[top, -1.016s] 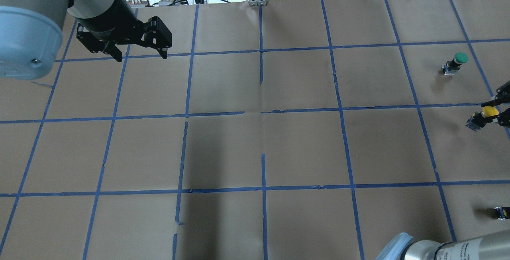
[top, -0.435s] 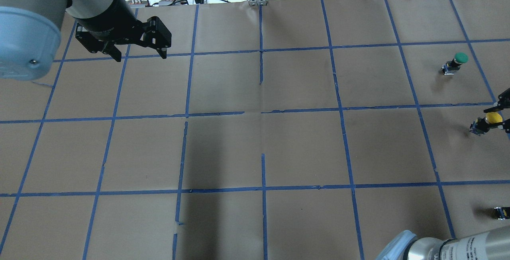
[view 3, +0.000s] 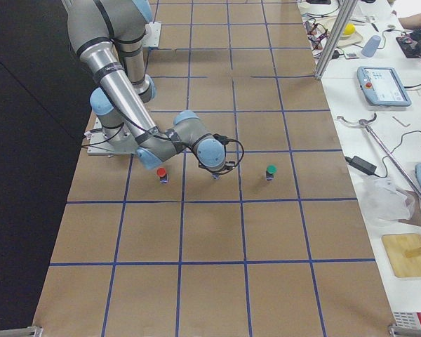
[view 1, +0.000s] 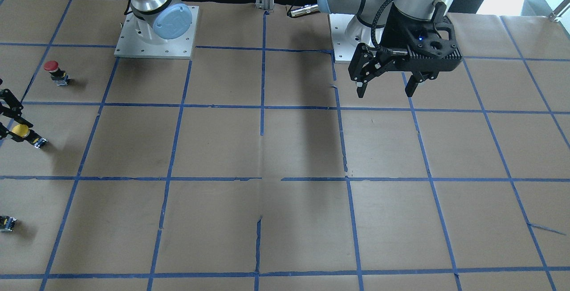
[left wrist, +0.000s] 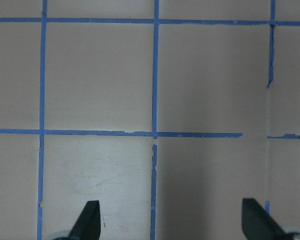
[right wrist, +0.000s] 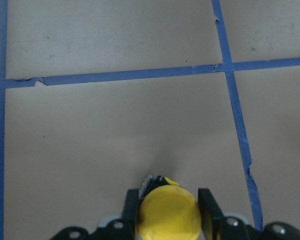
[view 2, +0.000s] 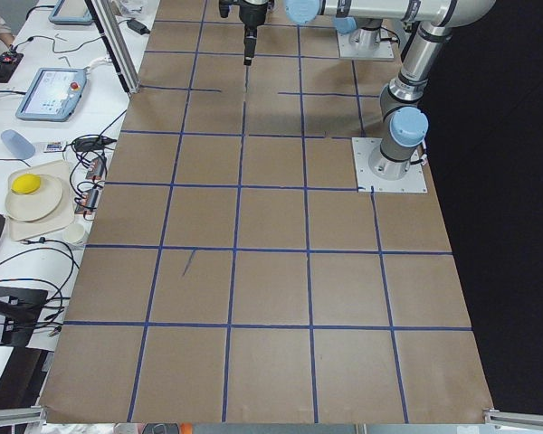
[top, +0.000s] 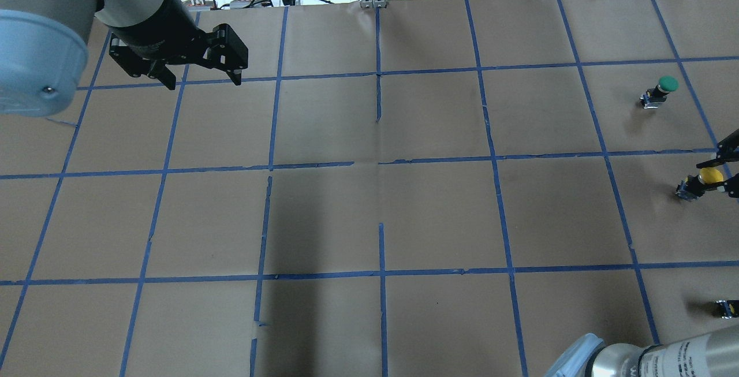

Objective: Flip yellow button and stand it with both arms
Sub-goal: 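Lower the block upright onto the table with the right gripper, then open the right gripper and lift it off the standing block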

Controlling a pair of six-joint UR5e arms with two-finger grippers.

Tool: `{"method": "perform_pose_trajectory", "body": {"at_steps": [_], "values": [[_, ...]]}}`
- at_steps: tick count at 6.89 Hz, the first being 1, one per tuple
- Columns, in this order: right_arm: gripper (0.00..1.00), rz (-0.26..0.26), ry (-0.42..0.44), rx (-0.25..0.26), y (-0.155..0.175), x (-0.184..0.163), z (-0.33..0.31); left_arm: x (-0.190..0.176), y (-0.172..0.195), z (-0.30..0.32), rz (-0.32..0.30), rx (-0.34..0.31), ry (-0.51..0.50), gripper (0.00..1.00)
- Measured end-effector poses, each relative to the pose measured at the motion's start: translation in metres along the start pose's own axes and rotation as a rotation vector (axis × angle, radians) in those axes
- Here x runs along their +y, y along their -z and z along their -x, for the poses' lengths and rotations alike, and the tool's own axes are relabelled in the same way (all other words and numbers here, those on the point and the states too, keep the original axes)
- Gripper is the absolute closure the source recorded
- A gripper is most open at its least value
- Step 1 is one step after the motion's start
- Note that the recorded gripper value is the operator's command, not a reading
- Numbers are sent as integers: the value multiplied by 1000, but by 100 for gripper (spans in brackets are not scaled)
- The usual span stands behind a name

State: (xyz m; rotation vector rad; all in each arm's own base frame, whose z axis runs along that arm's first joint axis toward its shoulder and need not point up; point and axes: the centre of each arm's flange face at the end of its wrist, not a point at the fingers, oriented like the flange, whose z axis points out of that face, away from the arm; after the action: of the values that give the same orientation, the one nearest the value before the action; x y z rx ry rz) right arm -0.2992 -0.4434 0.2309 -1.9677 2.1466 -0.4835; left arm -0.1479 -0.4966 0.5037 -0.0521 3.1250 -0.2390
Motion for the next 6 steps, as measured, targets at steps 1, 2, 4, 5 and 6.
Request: {"method": "perform_pose_trajectory", "body": {"at_steps": [1,2,4,5,6], "values": [[1,-7,-5,-3,-2,0,0,0,0,0,0,0,0,0],[1,-5,-14,-3,0,0,0,0,1,0,-1,0,1,0],[1,33,-169,2,14,-8,-1,0,1,0,-2,0,1,0],[1,82,-318,1,27,-19,-1,0,1,0,-2,0,0,0],[0,128,-432,11,42,-39,-3,0,1,0,-2,0,0,0]]}}
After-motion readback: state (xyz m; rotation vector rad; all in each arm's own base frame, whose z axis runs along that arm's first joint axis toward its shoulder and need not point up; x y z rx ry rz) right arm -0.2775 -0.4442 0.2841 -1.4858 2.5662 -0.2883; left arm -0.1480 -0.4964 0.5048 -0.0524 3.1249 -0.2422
